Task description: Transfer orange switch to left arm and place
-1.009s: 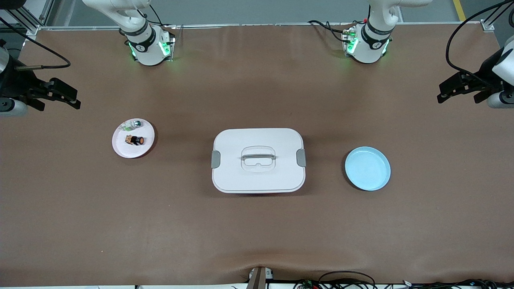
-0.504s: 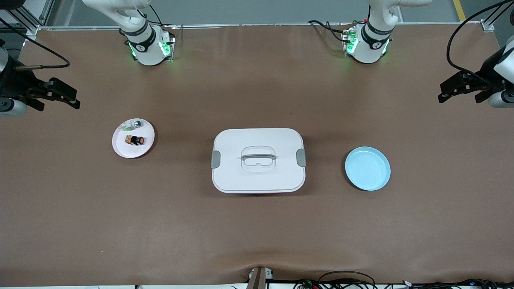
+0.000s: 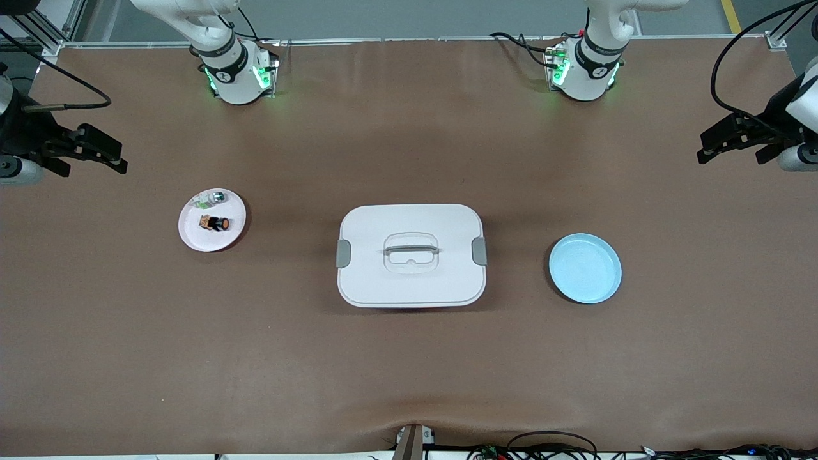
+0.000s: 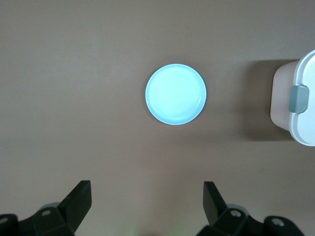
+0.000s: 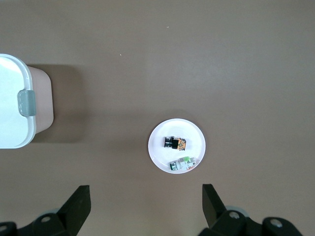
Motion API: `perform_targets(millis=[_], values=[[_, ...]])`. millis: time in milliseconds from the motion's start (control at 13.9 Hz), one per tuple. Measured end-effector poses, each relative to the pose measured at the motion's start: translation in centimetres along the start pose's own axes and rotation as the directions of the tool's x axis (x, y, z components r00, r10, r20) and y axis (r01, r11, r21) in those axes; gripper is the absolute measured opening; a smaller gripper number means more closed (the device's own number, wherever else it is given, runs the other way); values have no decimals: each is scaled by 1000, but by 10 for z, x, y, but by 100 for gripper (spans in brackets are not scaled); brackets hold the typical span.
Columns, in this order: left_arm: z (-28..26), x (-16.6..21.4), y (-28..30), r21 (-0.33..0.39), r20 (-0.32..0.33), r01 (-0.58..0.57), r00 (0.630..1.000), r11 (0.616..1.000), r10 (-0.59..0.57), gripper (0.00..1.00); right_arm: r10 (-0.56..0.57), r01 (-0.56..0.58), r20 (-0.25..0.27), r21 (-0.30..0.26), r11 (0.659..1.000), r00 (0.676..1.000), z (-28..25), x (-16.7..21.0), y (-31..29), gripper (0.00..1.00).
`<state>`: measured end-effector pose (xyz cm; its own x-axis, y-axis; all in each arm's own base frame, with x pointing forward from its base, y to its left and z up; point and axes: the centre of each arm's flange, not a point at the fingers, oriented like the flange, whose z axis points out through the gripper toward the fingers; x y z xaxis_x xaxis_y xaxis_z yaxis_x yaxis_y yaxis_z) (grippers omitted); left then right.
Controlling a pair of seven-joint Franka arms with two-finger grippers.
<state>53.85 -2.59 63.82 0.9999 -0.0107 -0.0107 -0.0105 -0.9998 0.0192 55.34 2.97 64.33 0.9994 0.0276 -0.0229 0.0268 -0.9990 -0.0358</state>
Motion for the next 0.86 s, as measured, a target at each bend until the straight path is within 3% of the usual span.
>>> perform_targets(millis=[865], values=[[0,0,0,0,0,0,1000,1000,0,100,21,-21,-2,0,1000,1000,-2,0,11,100]])
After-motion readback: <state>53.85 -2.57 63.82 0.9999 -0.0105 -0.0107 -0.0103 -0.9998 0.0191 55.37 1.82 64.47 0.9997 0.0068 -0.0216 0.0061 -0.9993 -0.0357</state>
